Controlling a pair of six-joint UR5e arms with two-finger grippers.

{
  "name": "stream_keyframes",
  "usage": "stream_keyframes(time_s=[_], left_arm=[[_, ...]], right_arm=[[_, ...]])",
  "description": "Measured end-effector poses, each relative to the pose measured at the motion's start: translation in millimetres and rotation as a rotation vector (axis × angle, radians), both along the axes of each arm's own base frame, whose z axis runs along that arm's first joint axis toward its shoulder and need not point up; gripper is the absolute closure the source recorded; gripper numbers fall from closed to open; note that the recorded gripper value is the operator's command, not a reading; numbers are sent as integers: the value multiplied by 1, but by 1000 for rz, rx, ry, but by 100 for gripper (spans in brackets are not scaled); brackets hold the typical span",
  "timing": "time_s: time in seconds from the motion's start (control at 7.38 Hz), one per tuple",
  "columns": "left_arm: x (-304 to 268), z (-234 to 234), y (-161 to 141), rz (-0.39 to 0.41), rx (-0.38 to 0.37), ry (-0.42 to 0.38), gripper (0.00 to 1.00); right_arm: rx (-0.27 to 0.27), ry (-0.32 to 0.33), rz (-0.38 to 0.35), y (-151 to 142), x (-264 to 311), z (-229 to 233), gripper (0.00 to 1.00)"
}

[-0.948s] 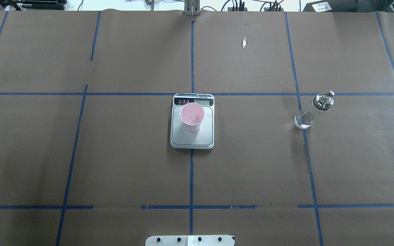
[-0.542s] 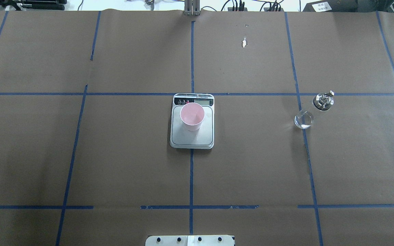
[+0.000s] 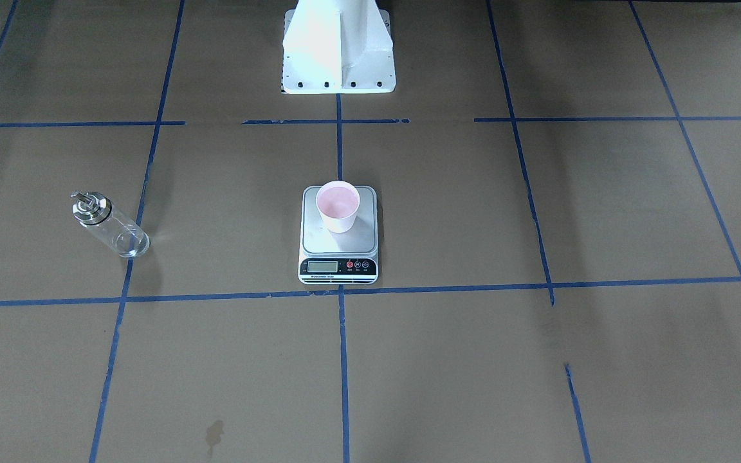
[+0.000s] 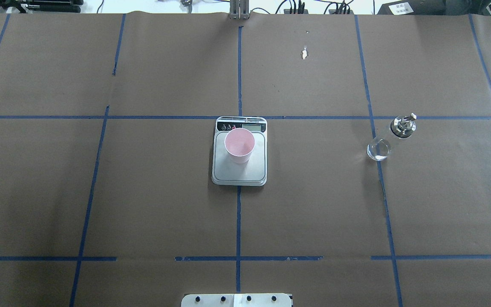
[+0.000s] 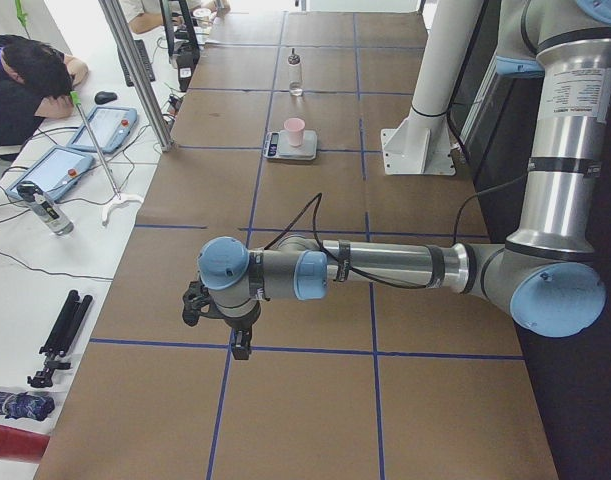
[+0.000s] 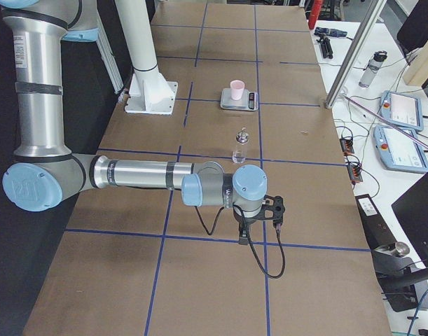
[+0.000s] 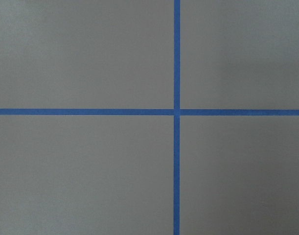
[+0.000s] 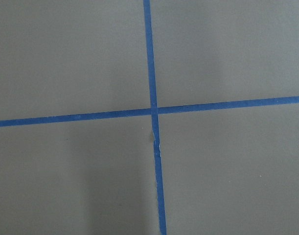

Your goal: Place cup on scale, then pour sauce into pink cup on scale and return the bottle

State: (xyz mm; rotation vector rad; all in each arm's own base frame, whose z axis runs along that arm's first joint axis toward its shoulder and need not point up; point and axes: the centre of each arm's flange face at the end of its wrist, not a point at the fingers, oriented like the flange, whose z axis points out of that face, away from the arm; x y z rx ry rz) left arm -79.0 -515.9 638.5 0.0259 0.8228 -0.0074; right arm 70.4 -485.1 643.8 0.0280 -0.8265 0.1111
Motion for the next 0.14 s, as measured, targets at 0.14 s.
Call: stream_keyframes(time_s=[0.14], left_arm=[[0, 0, 0, 0, 0, 0, 0]], right_arm=[[-1, 0, 0, 0, 0, 0, 0]])
